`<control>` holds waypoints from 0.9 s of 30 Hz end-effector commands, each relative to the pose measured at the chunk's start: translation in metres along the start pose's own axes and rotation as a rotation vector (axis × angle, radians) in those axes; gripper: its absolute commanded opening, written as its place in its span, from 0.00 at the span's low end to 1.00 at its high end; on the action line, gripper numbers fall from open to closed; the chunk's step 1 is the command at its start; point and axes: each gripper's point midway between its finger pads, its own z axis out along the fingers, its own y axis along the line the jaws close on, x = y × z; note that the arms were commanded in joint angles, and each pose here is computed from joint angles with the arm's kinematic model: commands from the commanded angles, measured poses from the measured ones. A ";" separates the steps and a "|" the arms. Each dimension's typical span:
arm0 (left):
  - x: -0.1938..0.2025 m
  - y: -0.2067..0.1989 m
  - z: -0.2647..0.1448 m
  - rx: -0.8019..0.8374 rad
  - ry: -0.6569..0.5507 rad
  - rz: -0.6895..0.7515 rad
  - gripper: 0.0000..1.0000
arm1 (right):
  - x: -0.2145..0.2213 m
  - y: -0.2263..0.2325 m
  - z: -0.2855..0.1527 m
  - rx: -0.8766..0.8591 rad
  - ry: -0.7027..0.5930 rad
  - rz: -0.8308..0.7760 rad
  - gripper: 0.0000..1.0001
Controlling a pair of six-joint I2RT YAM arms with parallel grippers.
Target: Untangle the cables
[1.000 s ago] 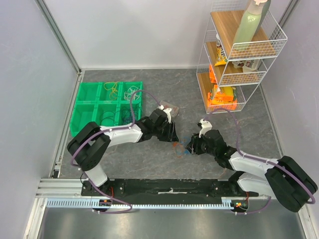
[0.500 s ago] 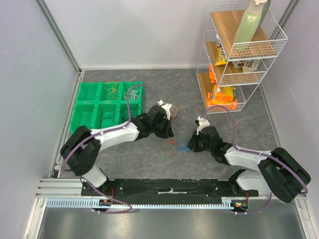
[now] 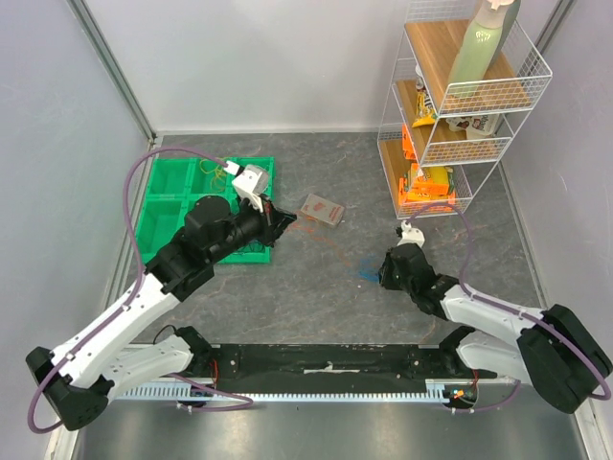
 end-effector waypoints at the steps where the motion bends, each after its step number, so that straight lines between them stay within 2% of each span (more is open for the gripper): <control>1: -0.023 -0.008 -0.017 0.028 -0.038 0.073 0.02 | -0.026 -0.001 -0.012 0.025 -0.060 -0.076 0.24; 2: -0.025 -0.008 -0.019 0.026 -0.037 0.073 0.02 | -0.033 -0.003 -0.015 0.046 -0.076 -0.093 0.25; 4: -0.031 -0.010 -0.024 0.022 -0.044 0.064 0.02 | -0.049 0.001 -0.024 0.039 -0.104 -0.177 0.34; 6: -0.035 -0.015 -0.027 0.044 -0.049 0.061 0.02 | -0.066 0.022 -0.035 -0.051 -0.127 -0.256 0.48; 9: -0.040 -0.022 -0.031 0.075 -0.056 0.052 0.02 | -0.085 0.070 -0.060 -0.297 -0.188 -0.356 0.66; 12: -0.045 -0.033 -0.034 0.126 -0.067 0.045 0.02 | -0.093 0.121 -0.096 -0.606 -0.281 -0.439 0.80; 15: -0.049 -0.041 -0.037 0.169 -0.071 0.038 0.02 | -0.098 0.161 -0.122 -0.832 -0.332 -0.486 0.83; 22: -0.064 -0.064 -0.050 0.277 -0.098 0.036 0.02 | -0.109 0.228 -0.151 -1.101 -0.463 -0.505 0.83; 27: -0.074 -0.084 -0.063 0.376 -0.116 0.040 0.02 | -0.124 0.255 -0.164 -1.148 -0.566 -0.413 0.82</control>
